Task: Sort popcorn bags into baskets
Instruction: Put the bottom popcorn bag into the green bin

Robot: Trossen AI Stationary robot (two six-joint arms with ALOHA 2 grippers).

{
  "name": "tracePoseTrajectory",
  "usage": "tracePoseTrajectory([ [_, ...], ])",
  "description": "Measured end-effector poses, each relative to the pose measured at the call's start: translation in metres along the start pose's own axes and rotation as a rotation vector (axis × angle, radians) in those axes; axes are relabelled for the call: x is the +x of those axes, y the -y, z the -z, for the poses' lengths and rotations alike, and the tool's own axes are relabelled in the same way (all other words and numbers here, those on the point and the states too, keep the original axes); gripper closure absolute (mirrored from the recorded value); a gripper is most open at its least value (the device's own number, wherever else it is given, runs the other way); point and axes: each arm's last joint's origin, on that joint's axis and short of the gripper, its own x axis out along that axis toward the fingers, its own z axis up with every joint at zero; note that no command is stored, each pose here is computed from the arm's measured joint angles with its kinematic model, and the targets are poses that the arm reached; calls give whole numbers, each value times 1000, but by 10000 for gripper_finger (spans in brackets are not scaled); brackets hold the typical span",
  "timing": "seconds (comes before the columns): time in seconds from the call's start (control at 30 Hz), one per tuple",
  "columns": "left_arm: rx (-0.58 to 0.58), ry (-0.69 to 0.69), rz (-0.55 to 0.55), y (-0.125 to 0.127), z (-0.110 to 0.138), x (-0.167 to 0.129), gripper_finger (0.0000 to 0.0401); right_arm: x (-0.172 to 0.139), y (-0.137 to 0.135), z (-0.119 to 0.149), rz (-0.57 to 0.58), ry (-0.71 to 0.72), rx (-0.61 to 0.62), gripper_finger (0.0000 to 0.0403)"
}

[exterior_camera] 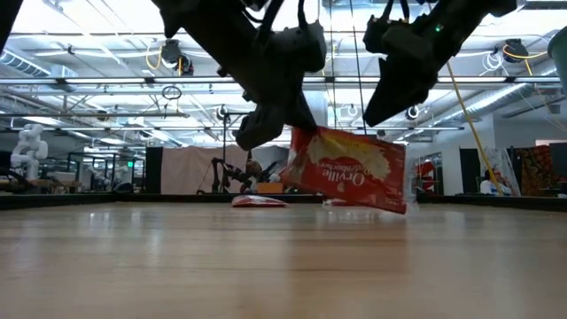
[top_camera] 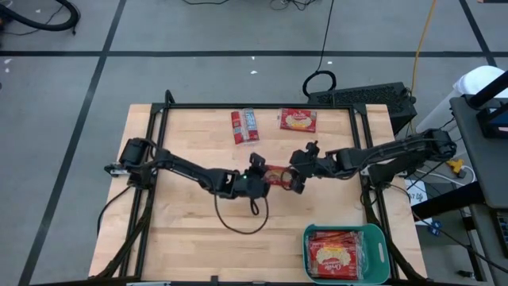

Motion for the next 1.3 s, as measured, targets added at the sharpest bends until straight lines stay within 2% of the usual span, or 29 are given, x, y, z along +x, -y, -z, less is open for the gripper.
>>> tracePoseTrajectory([
  [0.17,36,50,-16,4,-10,-9,400,2,1,0,-100,-49,-13,211],
  [0.33,38,67,-19,6,-13,-12,400,2,1,0,-151,-73,14,211],
  [0.57,20,94,-35,5,-17,-15,400,11,-4,3,-210,-128,56,265],
  [0.77,12,105,-36,6,-19,-17,400,16,-6,6,-221,-159,48,332],
  [0.93,-59,105,-33,6,-18,-16,388,16,-8,5,-260,-164,59,394],
  [1.17,-206,111,-29,5,-19,-16,345,11,-16,8,-287,-192,184,391],
  [1.3,-376,125,-24,-9,-18,-30,302,5,-24,11,-310,-204,259,398],
])
